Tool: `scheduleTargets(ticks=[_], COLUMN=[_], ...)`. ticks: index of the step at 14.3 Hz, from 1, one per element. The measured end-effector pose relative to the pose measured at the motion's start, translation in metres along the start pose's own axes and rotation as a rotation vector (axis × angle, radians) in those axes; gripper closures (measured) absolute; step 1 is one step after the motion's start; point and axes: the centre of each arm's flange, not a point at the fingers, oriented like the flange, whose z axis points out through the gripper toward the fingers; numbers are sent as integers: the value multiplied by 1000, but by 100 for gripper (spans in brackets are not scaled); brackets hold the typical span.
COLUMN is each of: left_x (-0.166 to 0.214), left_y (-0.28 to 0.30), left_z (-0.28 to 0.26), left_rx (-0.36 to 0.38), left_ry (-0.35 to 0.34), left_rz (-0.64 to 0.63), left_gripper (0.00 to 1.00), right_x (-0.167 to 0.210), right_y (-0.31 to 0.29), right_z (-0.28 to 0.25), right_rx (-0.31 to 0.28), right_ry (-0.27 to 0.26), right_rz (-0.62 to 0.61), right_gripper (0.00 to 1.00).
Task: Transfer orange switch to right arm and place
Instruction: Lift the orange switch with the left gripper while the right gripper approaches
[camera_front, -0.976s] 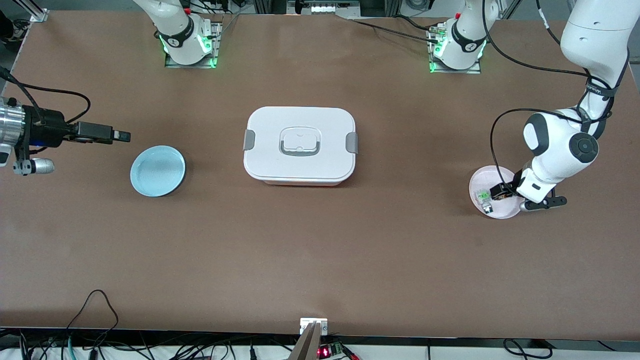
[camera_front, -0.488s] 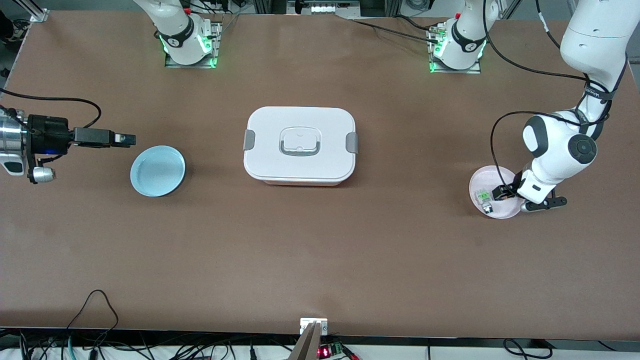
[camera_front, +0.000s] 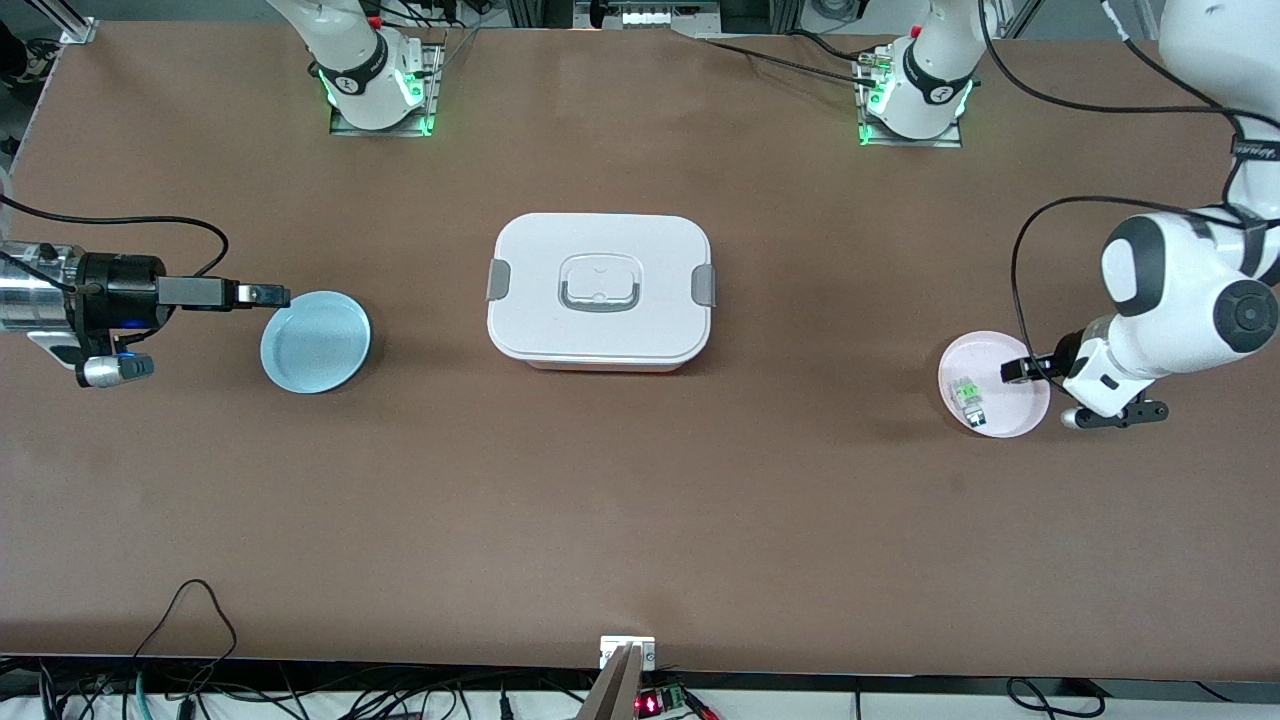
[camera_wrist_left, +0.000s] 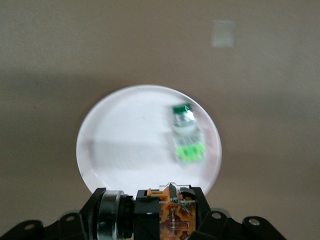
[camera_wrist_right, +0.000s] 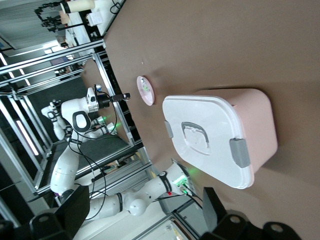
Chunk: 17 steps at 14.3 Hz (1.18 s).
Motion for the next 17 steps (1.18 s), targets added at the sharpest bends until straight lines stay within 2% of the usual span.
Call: scheduleTargets(ticks=[3,6,7,10,13,17], left_x=[-10,-15,-17,-23,-29,-55], left_y=[32,70,88,131,163,226], left_z=[-22,-18,-16,-16,-19,-17], left_rx=[-83,-127,-164,-315,-471,-758], left_ry=[-67,-85,-83,-41,25,119], left_rz=[167,396,475,694,849,1090], left_gripper=[27,27,27,27,27,27], right_x=[5,7,6,7,9,9], right_y=[8,2,-2,-7,-18,-46], right_z=[8,28,35,54,74,101], right_rx=[48,63,63,58,62,115], right_ry=[-11,-44,-54,-67,-60,-31], right_rz=[-39,-56,-62,-58,-43,-70], right_gripper=[0,0,0,0,0,0])
